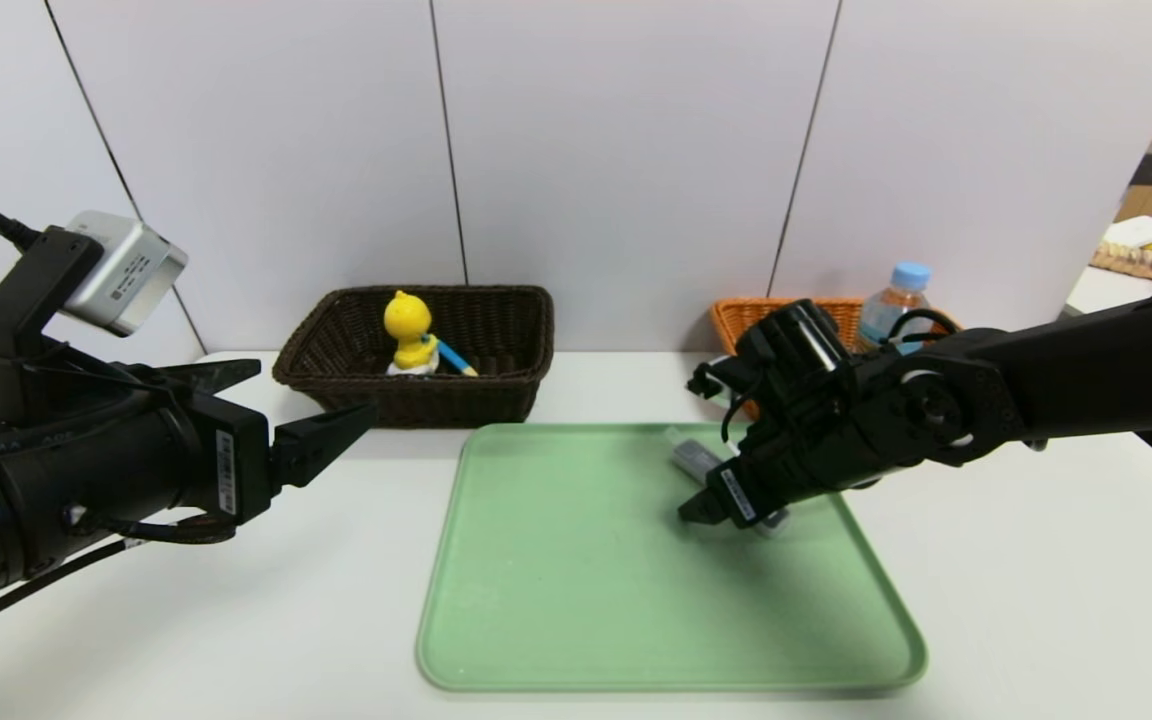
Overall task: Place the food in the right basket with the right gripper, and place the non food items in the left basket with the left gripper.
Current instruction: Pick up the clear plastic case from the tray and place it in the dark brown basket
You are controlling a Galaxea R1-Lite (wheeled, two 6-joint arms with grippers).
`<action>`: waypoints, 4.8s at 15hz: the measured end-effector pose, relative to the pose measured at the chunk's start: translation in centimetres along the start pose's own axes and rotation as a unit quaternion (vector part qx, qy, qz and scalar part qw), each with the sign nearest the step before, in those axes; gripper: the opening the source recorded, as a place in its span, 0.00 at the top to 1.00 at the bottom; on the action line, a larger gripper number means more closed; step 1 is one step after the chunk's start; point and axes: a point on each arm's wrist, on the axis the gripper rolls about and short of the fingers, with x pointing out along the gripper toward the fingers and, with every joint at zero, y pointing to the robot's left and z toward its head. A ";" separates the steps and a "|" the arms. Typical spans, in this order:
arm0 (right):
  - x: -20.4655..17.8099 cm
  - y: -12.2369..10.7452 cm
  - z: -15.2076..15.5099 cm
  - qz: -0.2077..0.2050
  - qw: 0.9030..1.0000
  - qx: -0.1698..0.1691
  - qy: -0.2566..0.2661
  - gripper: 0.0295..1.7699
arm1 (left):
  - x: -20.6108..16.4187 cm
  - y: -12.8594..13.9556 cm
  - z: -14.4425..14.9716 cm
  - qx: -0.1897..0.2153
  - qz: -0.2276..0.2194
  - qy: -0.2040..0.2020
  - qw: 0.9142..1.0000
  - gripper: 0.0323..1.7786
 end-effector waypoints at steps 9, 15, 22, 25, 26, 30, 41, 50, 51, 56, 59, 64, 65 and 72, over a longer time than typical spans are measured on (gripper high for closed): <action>0.0 -0.1 -0.1 -0.001 1.000 0.001 0.002 0.04 | 0.0 0.0 0.1 0.000 0.000 -0.001 1.000 0.05; -0.2 -0.2 -0.1 -0.003 1.000 0.003 0.002 0.50 | 0.0 0.0 0.1 0.000 0.000 -0.002 1.000 0.05; -0.5 -0.2 -0.1 -0.002 1.000 0.002 -0.001 0.70 | -0.2 0.0 0.1 0.001 0.000 -0.003 1.000 0.05; -2.0 0.9 0.3 0.006 1.000 -0.010 -0.020 0.70 | -0.2 0.0 0.1 0.000 0.000 -0.002 1.000 0.05; -2.9 1.6 0.7 0.010 0.999 -0.018 -0.037 0.70 | -0.2 0.0 0.0 0.001 0.000 -0.002 1.000 0.05; -7.3 4.7 4.6 -0.003 0.985 -0.042 -0.170 0.70 | -0.2 -0.1 0.0 0.001 -0.002 -0.002 1.000 0.05; -6.8 9.3 16.9 0.024 0.868 0.018 -0.496 0.70 | -0.1 -0.1 -0.4 0.003 0.000 0.013 1.000 0.05; 2.2 11.9 16.7 0.027 0.845 0.029 -0.534 0.70 | 0.2 -0.2 -1.0 0.007 0.002 0.032 0.999 0.05; 3.2 11.9 16.5 0.026 0.846 0.028 -0.532 0.70 | 0.2 -0.2 -1.0 0.007 0.001 0.032 0.999 0.05; 6.0 12.2 15.7 0.024 0.855 0.025 -0.518 0.70 | 0.4 -0.2 -1.2 0.010 0.000 0.036 0.999 0.05; 6.8 12.2 15.5 0.022 0.858 0.021 -0.512 0.59 | 0.4 -0.2 -1.2 0.010 -0.001 0.038 0.999 0.05; 7.1 11.9 15.4 0.020 0.860 0.023 -0.510 0.32 | 0.4 -0.2 -1.2 0.010 -0.001 0.036 0.999 0.05; 6.9 11.8 15.5 0.020 0.859 0.024 -0.512 0.29 | 0.4 -0.2 -1.1 0.010 -0.001 0.034 0.999 0.05; -5.3 8.8 17.7 -0.008 0.851 0.010 -0.525 0.14 | -0.1 0.2 1.8 0.003 0.010 -0.011 1.000 0.05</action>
